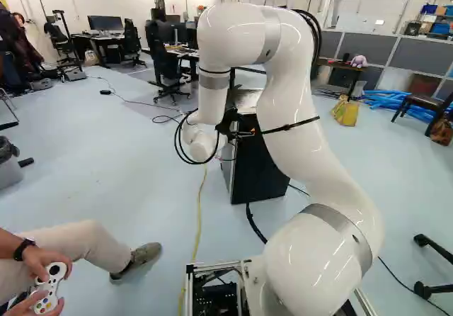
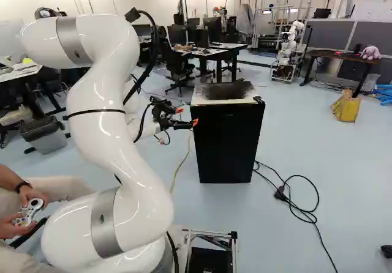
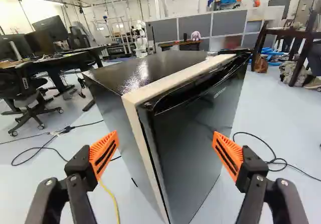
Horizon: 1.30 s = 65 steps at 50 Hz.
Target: Grab a drink from the fridge
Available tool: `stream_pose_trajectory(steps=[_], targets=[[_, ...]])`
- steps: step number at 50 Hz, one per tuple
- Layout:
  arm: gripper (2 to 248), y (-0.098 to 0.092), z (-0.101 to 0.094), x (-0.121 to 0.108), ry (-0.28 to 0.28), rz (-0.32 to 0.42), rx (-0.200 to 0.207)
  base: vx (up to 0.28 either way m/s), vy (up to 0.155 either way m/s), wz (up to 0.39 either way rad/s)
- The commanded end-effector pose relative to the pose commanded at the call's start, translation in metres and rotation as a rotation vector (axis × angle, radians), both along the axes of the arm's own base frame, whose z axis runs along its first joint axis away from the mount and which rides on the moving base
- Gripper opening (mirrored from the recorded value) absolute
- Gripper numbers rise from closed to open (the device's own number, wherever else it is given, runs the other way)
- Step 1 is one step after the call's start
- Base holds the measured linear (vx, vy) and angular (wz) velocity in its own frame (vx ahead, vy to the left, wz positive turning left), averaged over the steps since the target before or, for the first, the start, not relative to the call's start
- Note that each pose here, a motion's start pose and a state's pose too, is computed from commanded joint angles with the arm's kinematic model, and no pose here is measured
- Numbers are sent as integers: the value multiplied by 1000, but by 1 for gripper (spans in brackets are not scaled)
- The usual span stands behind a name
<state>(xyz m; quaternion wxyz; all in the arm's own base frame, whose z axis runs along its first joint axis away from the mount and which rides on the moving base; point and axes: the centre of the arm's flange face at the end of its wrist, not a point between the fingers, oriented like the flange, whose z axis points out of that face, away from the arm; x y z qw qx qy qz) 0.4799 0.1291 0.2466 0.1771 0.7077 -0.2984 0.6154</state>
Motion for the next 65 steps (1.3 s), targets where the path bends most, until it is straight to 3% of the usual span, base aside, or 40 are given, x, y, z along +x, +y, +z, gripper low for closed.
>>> stream_pose_trajectory(steps=[65], targets=[[247, -12, -2, 19, -17, -39, 8, 0, 0, 0]])
